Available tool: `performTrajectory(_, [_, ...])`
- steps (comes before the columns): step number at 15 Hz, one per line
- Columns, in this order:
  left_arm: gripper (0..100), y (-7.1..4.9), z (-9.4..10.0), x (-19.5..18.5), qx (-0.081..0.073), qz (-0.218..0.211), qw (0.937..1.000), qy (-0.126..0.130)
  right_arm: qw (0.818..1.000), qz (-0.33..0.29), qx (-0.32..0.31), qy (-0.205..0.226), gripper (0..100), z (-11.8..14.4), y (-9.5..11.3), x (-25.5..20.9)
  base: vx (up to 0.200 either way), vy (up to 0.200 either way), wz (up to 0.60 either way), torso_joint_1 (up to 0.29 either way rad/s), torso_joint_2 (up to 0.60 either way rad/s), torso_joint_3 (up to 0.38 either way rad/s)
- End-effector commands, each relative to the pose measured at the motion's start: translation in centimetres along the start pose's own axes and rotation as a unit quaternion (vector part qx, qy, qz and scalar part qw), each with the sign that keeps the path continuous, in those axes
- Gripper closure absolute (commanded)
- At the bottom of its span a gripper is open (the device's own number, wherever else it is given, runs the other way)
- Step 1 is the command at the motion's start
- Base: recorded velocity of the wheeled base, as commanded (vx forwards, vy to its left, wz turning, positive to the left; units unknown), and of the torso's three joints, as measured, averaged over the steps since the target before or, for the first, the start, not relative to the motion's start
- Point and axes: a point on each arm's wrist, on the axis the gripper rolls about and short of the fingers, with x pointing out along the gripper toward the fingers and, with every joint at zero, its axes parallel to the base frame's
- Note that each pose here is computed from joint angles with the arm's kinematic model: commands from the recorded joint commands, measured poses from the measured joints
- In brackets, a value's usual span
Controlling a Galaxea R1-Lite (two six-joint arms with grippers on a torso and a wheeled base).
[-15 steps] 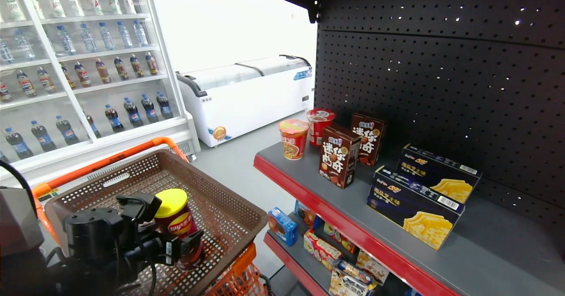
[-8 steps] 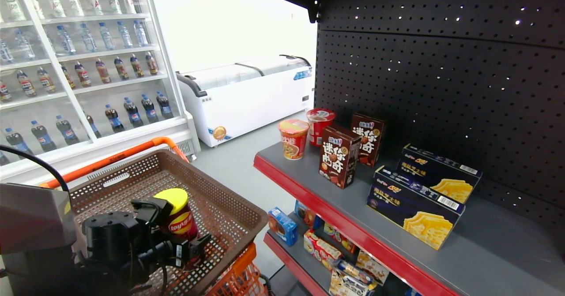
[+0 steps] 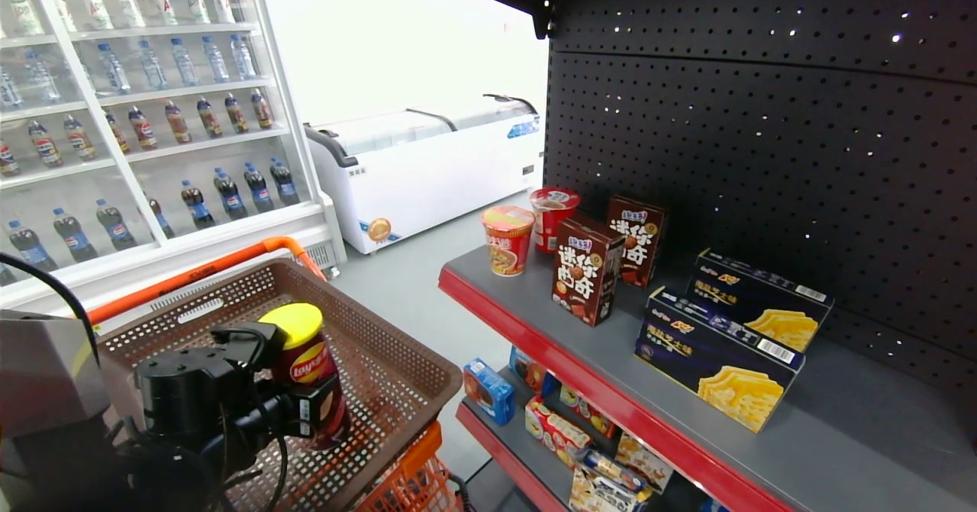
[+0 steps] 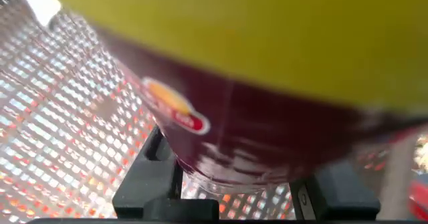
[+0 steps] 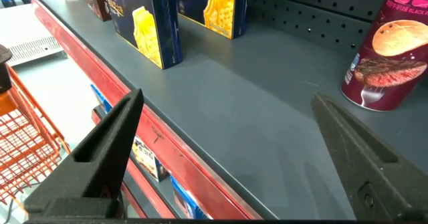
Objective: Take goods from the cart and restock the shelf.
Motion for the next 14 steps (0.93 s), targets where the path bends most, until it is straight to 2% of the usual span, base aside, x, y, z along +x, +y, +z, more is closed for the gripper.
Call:
performTrajectory(1, [100, 0.6, 2.9, -2.9, -0.008, 0.020, 0.9992, -0.035, 1.000, 0.000, 0.000, 0.000, 0, 0.0, 0.0, 0.0, 0.000, 0.000, 0.00, 0.000, 0.00, 0.000])
performTrajectory(4, [100, 0.5, 6.0, -6.3, -0.011, 0.022, 0.9993, -0.029, 1.000, 0.000, 0.000, 0.000, 0, 0.0, 0.0, 0.0, 0.000, 0.000, 0.00, 0.000, 0.00, 0.000])
performTrajectory(5, [100, 0.5, 6.5, -7.2, -0.011, 0.022, 0.9993, -0.029, 1.000, 0.000, 0.000, 0.000, 0, 0.0, 0.0, 0.0, 0.000, 0.000, 0.00, 0.000, 0.00, 0.000])
performTrajectory(7, [100, 0.4, 7.0, -10.3, -0.012, 0.021, 0.9997, -0.010, 1.000, 0.000, -0.001, 0.000, 0, 0.0, 0.0, 0.0, 0.000, 0.000, 0.00, 0.000, 0.00, 0.000])
performTrajectory(8, [100, 0.4, 7.0, -10.3, -0.012, 0.021, 0.9997, -0.010, 1.000, 0.000, -0.001, 0.000, 0, 0.0, 0.0, 0.0, 0.000, 0.000, 0.00, 0.000, 0.00, 0.000])
performTrajectory(10, [100, 0.3, 5.8, -15.0, -0.023, -0.032, 0.9992, 0.000, 1.000, 0.001, 0.000, 0.000, 0, 0.0, 0.0, 0.0, 0.000, 0.000, 0.00, 0.000, 0.00, 0.000])
performTrajectory(12, [100, 0.2, 4.8, -17.2, -0.038, -0.036, 0.9986, -0.002, 1.000, 0.000, 0.000, 0.000, 0, 0.0, 0.0, 0.0, 0.000, 0.000, 0.00, 0.000, 0.00, 0.000])
performTrajectory(13, [100, 0.2, 3.8, -17.7, -0.033, -0.036, 0.9988, 0.002, 1.000, 0.000, 0.000, 0.000, 0, 0.0, 0.0, 0.0, 0.000, 0.000, 0.00, 0.000, 0.00, 0.000])
performTrajectory(14, [100, 0.2, 2.6, -18.4, -0.021, -0.035, 0.9992, -0.005, 1.000, 0.000, 0.000, 0.000, 0, 0.0, 0.0, 0.0, 0.000, 0.000, 0.00, 0.000, 0.00, 0.000])
